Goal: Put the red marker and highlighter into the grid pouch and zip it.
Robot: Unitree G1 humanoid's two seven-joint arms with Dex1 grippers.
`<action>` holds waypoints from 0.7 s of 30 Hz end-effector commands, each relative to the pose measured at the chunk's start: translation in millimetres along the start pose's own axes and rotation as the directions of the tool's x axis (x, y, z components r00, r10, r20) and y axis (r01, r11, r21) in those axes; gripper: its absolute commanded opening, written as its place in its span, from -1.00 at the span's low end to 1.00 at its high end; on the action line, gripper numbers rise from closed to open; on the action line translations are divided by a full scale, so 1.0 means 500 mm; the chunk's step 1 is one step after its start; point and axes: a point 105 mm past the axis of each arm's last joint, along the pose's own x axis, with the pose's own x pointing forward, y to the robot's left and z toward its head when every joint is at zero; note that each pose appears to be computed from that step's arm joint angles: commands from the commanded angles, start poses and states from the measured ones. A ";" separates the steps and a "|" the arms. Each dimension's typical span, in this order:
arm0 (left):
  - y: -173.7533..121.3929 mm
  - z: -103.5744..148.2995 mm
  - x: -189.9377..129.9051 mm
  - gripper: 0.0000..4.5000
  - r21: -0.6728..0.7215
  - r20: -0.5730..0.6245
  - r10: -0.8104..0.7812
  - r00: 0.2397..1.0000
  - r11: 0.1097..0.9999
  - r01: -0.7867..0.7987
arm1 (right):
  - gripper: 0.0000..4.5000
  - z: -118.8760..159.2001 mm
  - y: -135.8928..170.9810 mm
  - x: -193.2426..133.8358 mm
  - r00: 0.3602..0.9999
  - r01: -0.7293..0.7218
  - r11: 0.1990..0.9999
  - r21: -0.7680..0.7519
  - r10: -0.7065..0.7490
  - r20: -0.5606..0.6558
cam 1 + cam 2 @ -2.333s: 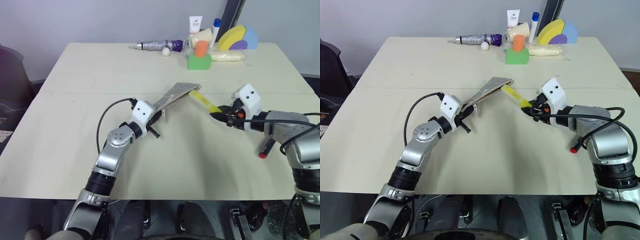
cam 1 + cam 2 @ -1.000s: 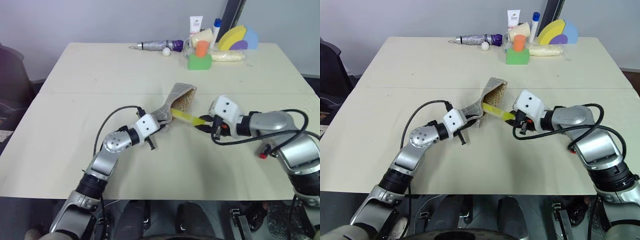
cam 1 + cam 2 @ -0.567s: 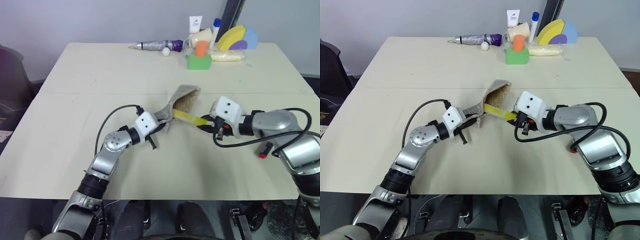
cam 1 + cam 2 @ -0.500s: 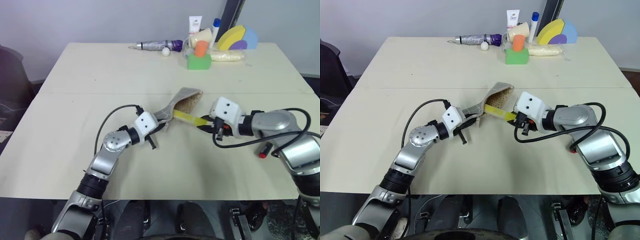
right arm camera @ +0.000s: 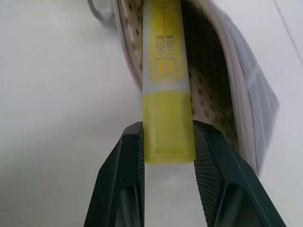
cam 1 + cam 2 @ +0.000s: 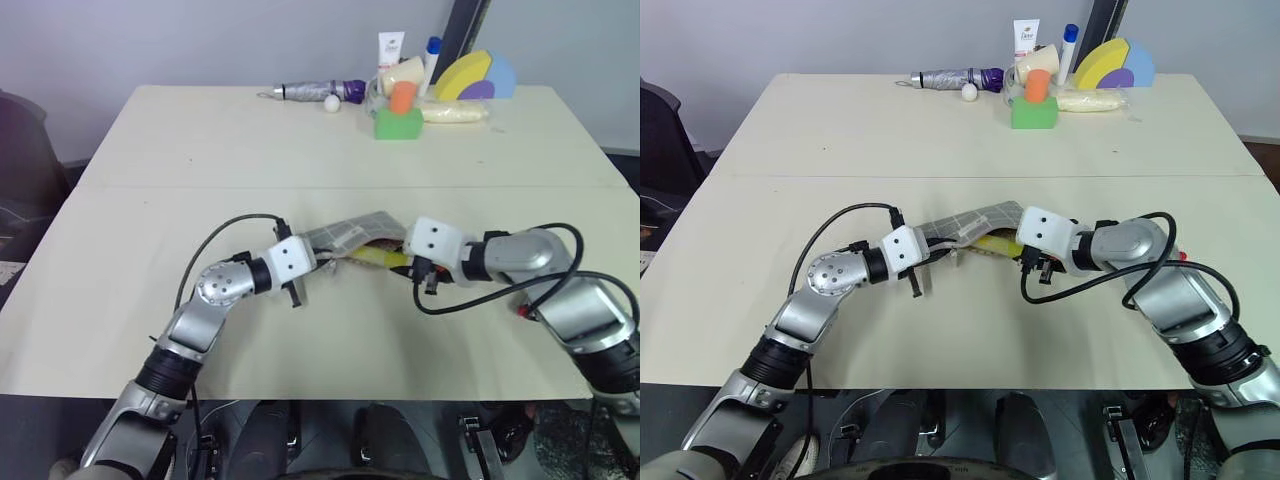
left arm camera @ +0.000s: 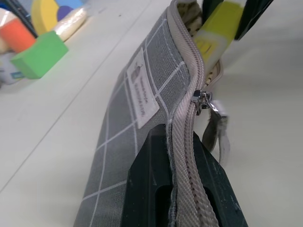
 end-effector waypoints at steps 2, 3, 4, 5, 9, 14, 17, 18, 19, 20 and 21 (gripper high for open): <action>-0.013 0.055 0.009 -1.00 0.075 0.091 -0.050 0.995 0.996 0.043 | -0.62 0.064 0.022 0.018 0.996 -0.035 0.996 -0.078 0.041 0.082; -0.013 0.055 0.009 -1.00 0.074 0.092 -0.050 0.995 0.996 0.043 | -0.62 0.068 0.021 0.019 0.995 -0.033 0.996 -0.080 0.040 0.087; -0.013 0.056 0.008 -1.00 0.073 0.092 -0.049 0.995 0.996 0.043 | -0.62 0.071 0.021 0.019 0.995 -0.030 0.996 -0.081 0.037 0.092; -0.012 0.055 0.008 -1.00 0.071 0.090 -0.048 0.995 0.997 0.041 | -0.62 0.074 0.019 0.018 0.995 -0.026 0.996 -0.083 0.034 0.095; -0.004 0.052 0.006 -1.00 0.031 0.091 -0.015 0.996 0.999 0.013 | -0.16 0.079 0.008 0.001 0.994 -0.014 0.997 -0.073 0.021 0.108; 0.020 0.046 0.010 -1.00 -0.108 0.097 0.088 0.991 0.991 -0.077 | 0.92 0.086 -0.022 -0.055 0.986 0.053 0.998 -0.025 -0.049 0.160; 0.033 0.039 0.020 -1.00 -0.196 0.094 0.151 0.984 0.972 -0.130 | 0.92 0.059 -0.038 -0.104 0.981 0.108 0.990 0.087 -0.121 0.151; 0.036 0.037 0.024 -1.00 -0.220 0.091 0.165 0.982 0.965 -0.141 | 0.92 0.047 -0.042 -0.117 0.979 0.131 0.983 0.127 -0.148 0.138; 0.037 0.036 0.029 -1.00 -0.239 0.090 0.175 0.980 0.960 -0.149 | 0.92 0.033 -0.046 -0.131 0.976 0.161 0.972 0.169 -0.183 0.122; 0.038 0.035 0.034 -1.00 -0.252 0.090 0.180 0.980 0.956 -0.153 | 0.92 0.021 -0.050 -0.142 0.970 0.192 0.959 0.207 -0.218 0.110; 0.038 0.034 0.041 -1.00 -0.264 0.091 0.183 0.979 0.952 -0.153 | 0.92 0.001 -0.057 -0.157 0.959 0.241 0.934 0.264 -0.270 0.081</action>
